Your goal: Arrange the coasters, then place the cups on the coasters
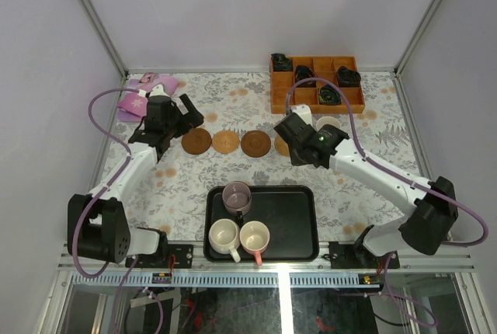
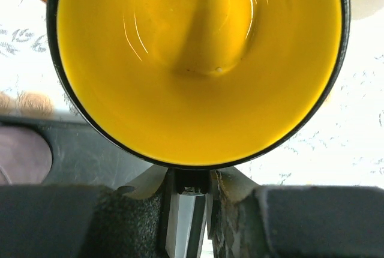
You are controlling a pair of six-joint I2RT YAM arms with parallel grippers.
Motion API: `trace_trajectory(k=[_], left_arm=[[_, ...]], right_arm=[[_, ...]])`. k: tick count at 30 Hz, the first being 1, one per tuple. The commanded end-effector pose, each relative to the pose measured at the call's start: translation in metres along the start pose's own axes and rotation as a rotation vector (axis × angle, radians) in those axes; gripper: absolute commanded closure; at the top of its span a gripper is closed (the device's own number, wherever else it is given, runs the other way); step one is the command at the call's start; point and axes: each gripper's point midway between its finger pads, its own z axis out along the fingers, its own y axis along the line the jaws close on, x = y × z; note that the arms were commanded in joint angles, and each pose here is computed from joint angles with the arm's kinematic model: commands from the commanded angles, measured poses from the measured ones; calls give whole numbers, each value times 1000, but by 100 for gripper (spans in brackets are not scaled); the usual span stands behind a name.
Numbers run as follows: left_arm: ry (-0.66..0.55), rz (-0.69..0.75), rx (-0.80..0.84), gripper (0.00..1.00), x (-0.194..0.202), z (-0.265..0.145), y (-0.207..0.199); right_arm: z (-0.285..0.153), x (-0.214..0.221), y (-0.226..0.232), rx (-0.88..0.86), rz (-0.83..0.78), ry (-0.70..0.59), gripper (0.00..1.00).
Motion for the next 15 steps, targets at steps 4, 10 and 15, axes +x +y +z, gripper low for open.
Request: trace_trajectory(k=[4, 10, 15], left_arm=[[-59, -27, 6, 0, -28, 4, 1], [-64, -45, 1, 5, -35, 5, 11], [-79, -77, 3, 14, -44, 8, 18]], right_arm=[[21, -69, 2, -67, -6, -113, 100], [43, -78, -3, -63, -30, -88, 100], [54, -90, -16, -55, -26, -97, 100]])
